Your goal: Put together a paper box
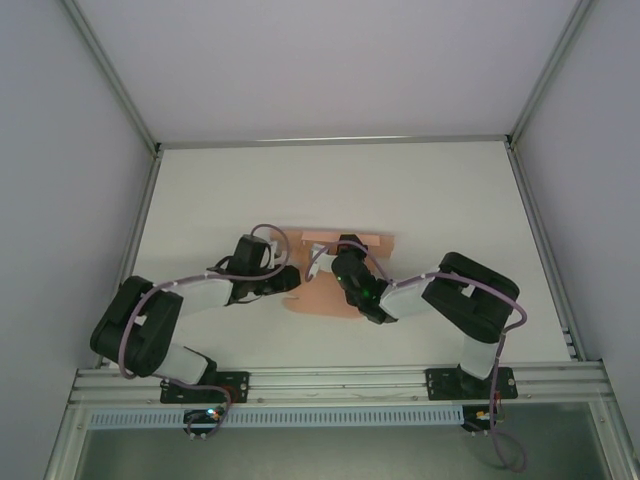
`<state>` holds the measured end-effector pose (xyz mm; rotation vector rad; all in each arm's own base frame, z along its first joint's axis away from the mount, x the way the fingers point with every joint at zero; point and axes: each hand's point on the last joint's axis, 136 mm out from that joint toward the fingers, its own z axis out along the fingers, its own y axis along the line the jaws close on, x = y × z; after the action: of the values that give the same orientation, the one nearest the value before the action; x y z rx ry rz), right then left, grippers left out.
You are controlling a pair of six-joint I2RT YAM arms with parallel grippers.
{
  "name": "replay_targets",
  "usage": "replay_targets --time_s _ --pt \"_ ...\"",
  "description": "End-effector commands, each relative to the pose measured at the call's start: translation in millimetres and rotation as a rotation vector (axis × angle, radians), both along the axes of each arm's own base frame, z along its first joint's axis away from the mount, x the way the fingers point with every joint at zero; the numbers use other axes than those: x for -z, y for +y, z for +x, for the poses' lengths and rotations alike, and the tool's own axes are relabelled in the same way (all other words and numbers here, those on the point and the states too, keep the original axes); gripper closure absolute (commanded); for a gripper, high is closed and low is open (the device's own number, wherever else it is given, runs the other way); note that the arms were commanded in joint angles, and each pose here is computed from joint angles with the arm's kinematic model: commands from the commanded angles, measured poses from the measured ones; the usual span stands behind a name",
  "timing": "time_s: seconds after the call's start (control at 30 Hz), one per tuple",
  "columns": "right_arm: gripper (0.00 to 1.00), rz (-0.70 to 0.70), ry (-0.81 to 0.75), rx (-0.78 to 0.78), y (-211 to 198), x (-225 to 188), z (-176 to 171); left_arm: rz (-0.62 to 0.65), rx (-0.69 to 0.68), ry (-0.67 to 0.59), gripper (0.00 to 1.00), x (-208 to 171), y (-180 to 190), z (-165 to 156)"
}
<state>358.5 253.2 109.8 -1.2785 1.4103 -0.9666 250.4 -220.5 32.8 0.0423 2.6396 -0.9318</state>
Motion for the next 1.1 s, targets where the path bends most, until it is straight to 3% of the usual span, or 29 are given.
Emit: replay_targets --time_s 0.0,0.23,0.33,0.5,0.63,0.83,1.07 --pt "1.0 -0.176 0.116 -0.064 -6.6 55.7 -16.3 0.078 -0.03 -0.016 0.39 -10.6 13.6 1.0" --pt "1.0 -0.127 0.076 -0.056 -6.5 36.3 -8.8 0.244 -0.163 -0.145 0.17 -68.2 70.9 24.6" --pt "1.0 -0.122 0.082 -0.066 -4.5 34.7 -9.4 0.188 -0.156 -0.248 0.14 -96.0 81.5 55.9" --pt "1.0 -0.11 0.08 -0.07 -2.1 31.0 -7.6 0.164 0.123 -0.385 0.25 -115.4 54.4 90.2" --pt "1.0 -0.094 0.083 -0.071 -1.3 28.2 -6.7 0.149 0.278 -0.391 0.28 -110.7 37.8 106.2" --pt "1.0 -0.073 0.093 -0.065 -1.7 24.8 -4.1 0.146 0.468 -0.3 0.45 -93.7 21.1 102.0" --pt "1.0 -0.067 0.094 -0.063 -1.3 22.6 -2.6 0.091 0.559 -0.266 0.49 -92.5 6.1 78.6"
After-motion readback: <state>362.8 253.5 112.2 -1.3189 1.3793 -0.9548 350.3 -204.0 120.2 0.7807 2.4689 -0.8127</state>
